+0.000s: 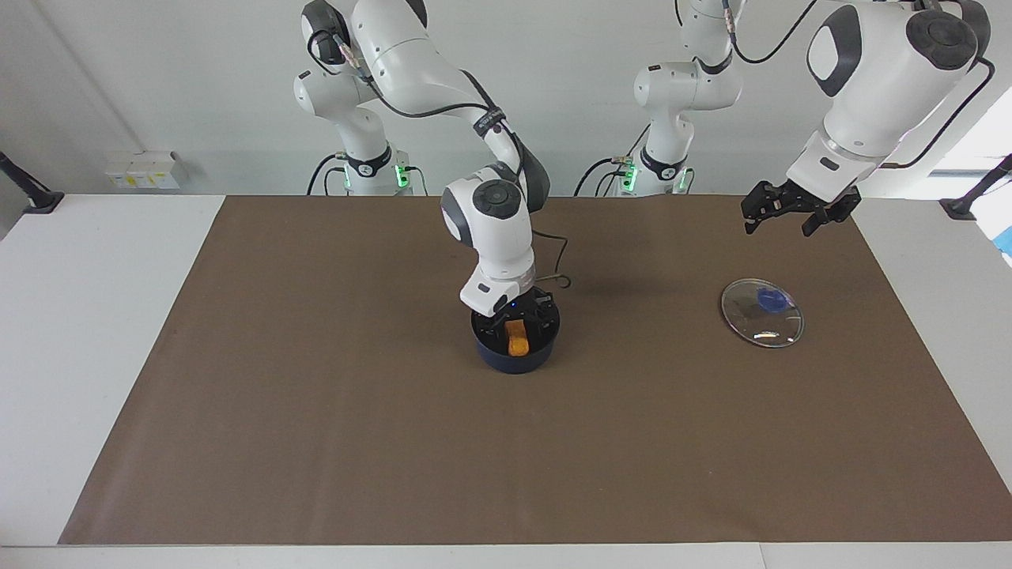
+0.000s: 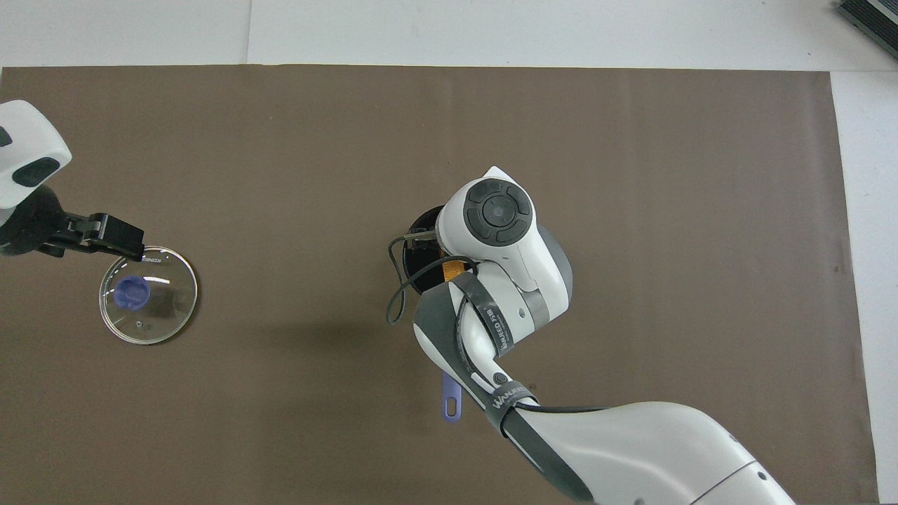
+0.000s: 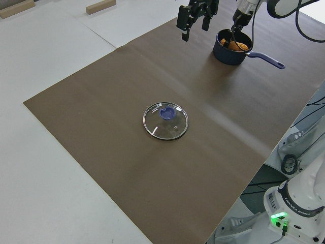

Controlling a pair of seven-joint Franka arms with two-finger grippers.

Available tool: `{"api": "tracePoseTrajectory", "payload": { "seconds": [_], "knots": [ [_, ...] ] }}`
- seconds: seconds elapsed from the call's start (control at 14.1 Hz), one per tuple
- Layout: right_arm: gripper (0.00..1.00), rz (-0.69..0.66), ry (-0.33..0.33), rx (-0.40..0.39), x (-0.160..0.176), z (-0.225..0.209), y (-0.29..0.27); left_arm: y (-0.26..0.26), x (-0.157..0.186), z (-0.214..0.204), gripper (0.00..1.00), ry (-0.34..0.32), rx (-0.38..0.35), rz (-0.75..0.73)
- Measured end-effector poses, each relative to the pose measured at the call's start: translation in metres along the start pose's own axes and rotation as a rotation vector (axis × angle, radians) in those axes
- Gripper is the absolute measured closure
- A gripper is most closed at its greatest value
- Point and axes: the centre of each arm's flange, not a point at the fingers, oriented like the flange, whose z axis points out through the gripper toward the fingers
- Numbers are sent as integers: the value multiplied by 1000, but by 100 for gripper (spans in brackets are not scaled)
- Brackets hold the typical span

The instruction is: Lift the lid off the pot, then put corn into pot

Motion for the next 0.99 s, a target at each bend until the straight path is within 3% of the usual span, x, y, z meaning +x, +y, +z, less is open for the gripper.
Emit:
{"api": "tracePoseTrajectory", "payload": {
  "seconds": [0.21,0.57,0.99],
  "knots": [
    [0,17,4,-4,6,-46,11,0,0,-1,0,1,-2,0],
    [0,106,-25,-24,10,-162,84,2,-1,-17,0,36,-23,1],
    [0,87,-78,-44,-5,-241,162,0,-2,-33,0,51,-26,8]
  ]
}}
